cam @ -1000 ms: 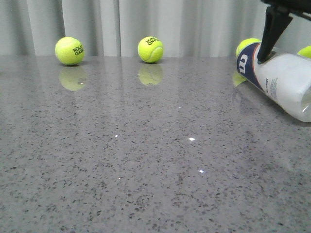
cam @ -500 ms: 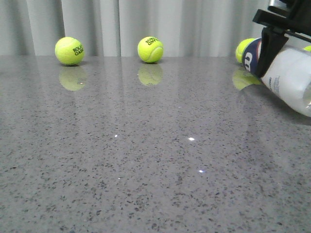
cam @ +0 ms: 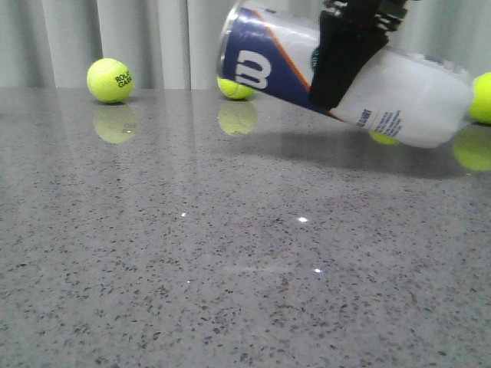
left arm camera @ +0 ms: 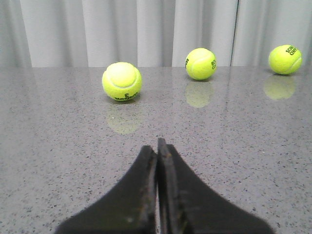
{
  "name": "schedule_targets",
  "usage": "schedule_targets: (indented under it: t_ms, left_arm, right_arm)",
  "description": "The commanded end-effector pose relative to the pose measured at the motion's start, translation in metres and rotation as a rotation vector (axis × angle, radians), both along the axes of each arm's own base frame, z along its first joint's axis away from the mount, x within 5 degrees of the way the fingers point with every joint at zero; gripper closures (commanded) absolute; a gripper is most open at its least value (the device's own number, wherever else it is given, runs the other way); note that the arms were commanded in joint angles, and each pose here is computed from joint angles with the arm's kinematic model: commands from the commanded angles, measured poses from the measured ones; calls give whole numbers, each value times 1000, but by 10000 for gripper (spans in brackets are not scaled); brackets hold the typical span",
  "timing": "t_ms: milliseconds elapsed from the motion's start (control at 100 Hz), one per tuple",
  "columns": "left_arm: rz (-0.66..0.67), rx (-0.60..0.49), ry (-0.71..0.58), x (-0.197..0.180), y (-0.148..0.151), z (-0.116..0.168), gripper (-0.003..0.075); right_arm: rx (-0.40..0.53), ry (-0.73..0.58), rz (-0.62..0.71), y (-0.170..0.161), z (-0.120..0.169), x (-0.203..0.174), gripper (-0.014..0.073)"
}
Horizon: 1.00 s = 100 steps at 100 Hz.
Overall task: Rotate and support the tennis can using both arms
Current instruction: 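Lift and rotate the can with the right gripper, lay it sideways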
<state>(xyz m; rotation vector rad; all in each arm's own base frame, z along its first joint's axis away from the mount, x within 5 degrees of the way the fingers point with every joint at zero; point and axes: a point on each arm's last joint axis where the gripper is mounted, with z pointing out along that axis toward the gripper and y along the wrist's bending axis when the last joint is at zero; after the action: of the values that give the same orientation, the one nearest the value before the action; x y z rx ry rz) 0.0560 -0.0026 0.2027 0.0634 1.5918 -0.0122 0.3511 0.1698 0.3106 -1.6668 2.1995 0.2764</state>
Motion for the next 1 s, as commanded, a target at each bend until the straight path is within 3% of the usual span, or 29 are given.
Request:
schedule_targets:
  t_ms: [0, 270, 340, 390, 550, 580, 660, 990]
  left_arm:
    - [-9, -13, -66, -1, -1, -6, 738]
    - [-9, -13, -66, -1, -1, -6, 738]
    - [-9, -13, -66, -1, -1, -6, 738]
    - [-9, -13, -66, -1, -1, -6, 738]
    - [-9, -13, -66, -1, -1, -6, 738]
    - [-9, -13, -66, -1, -1, -6, 738]
    - [-9, -13, -66, -1, -1, -6, 738]
    - [-9, -13, -66, -1, -1, -6, 738]
  right_arm:
    - [2, -138, 178, 13, 23, -10, 519]
    - [-6, -117, 200, 28, 1, -2, 515]
    - [-6, -117, 200, 28, 1, -2, 473]
    - [-5, -118, 199, 28, 1, -2, 394]
    - [-6, -116, 201, 28, 1, -2, -35]
    - [-6, -116, 201, 28, 1, -2, -74]
    - [-5, -119, 200, 28, 3, -3, -39]
    - [-7, -114, 203, 27, 4, -4, -38]
